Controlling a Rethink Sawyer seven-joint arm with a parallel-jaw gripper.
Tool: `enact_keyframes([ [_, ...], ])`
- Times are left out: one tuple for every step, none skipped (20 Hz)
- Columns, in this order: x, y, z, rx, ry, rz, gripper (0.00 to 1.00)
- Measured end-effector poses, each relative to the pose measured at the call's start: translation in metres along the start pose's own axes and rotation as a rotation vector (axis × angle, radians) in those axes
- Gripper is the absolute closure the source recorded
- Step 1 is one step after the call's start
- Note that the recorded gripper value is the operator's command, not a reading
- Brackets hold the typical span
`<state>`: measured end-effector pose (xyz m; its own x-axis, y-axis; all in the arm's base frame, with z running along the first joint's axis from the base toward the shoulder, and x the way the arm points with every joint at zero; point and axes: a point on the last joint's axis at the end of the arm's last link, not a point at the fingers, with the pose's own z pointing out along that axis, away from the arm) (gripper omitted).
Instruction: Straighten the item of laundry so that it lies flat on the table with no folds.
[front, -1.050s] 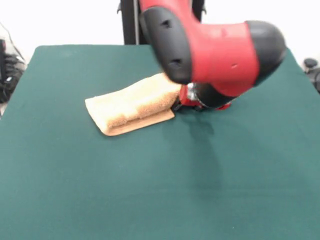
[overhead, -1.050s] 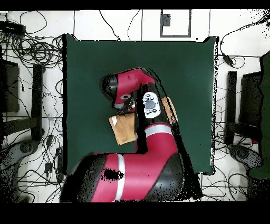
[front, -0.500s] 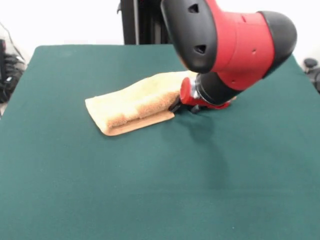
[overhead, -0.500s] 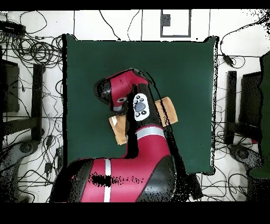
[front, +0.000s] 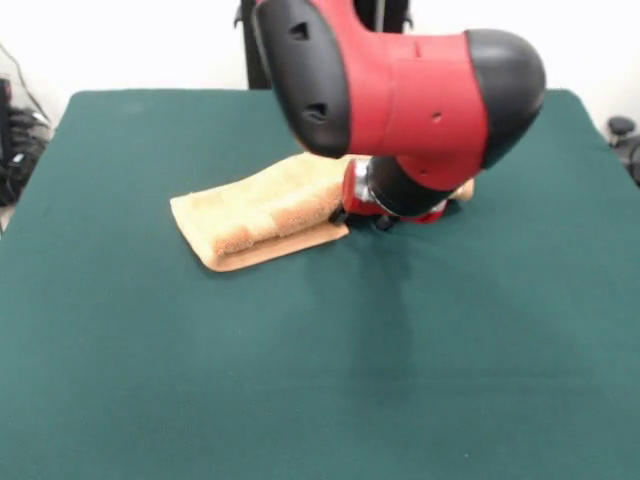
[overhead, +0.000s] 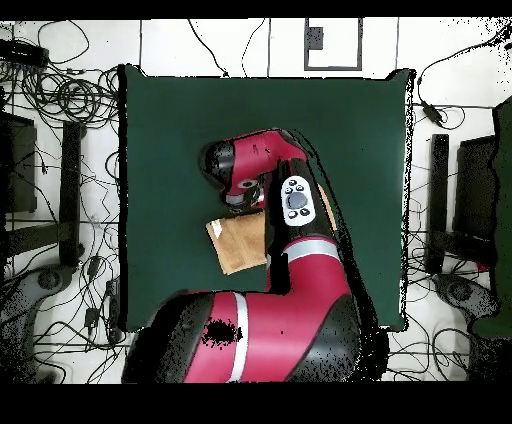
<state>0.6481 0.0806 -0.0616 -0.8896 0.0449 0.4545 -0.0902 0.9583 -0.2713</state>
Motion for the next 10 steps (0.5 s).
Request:
enact_keyframes([
  [-0.001,-0.002,0.0,-0.016,0.012,0.01,0.0],
  [-0.002,-0.004,0.001,-0.028,0.024,0.019,0.0],
  [-0.002,-0.005,0.001,-0.03,0.028,0.022,0.0],
  [-0.003,-0.006,0.001,-0.033,0.031,0.024,0.0],
  [-0.003,-0.008,0.001,-0.037,0.043,0.03,0.0],
  [-0.003,-0.01,0.002,-0.036,0.048,0.032,0.0],
  [-0.003,-0.011,0.002,-0.037,0.051,0.033,0.0],
  [-0.003,-0.014,0.003,-0.037,0.054,0.036,0.0],
  [-0.003,-0.02,0.004,-0.039,0.055,0.043,0.0],
  [-0.004,-0.024,0.004,-0.039,0.056,0.048,0.0],
])
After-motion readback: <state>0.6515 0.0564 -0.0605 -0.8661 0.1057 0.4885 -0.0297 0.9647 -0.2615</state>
